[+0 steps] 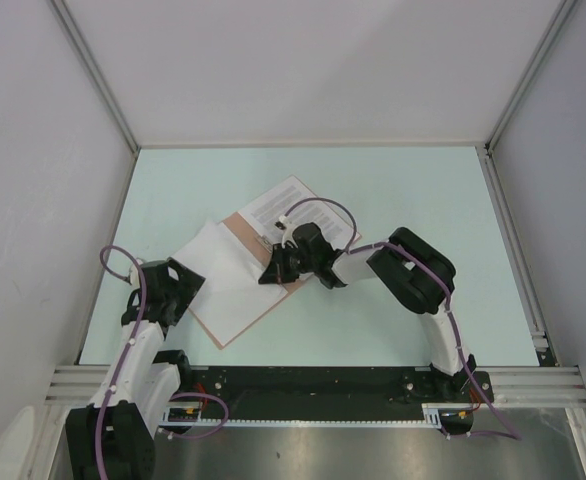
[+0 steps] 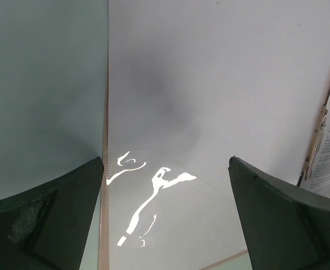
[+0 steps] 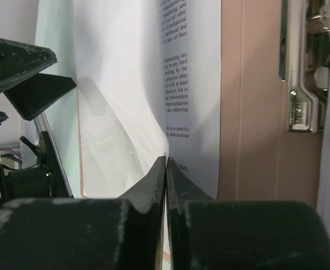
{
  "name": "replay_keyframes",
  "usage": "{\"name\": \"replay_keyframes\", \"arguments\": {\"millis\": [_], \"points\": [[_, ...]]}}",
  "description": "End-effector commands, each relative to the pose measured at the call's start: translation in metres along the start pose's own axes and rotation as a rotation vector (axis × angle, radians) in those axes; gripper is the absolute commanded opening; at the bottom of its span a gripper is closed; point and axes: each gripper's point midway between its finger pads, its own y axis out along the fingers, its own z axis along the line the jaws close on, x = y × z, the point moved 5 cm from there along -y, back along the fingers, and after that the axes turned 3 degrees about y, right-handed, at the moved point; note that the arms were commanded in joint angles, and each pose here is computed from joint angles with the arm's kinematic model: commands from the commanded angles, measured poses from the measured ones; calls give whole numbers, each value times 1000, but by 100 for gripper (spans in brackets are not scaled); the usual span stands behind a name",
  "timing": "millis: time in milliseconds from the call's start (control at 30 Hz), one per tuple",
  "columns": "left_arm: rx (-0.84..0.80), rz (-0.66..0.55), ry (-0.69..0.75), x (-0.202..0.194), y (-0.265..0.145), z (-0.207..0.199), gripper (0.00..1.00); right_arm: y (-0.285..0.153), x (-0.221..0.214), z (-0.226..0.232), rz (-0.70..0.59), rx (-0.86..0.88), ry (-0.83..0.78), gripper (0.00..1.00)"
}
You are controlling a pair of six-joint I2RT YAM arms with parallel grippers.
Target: Put the files into the folder
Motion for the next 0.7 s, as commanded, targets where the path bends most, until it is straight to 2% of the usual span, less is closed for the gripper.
{"name": "replay_keyframes", "arguments": {"millis": [0,100,200,267,300,400,667], "points": [[-12,18,5,-2,-2,0,100,-15,22,17,-64,17,-45,16],[-11,20,4,-2,-1,0,100,-22,26,17,-69,-6,-72,28],[-11,22,5,-3,-1,0,100,-24,24,15,-59,-36,-84,29],[-10,20,5,-2,-1,0,100,-25,20,12,-47,-58,-94,26],[-10,20,5,-2,-1,0,99,-24,16,14,-41,-59,-100,16],[-10,19,4,-2,-1,0,100,-19,5,16,-19,-44,-99,2],[-8,16,4,-2,-2,1,100,-23,-6,11,-13,-73,-96,0]]}}
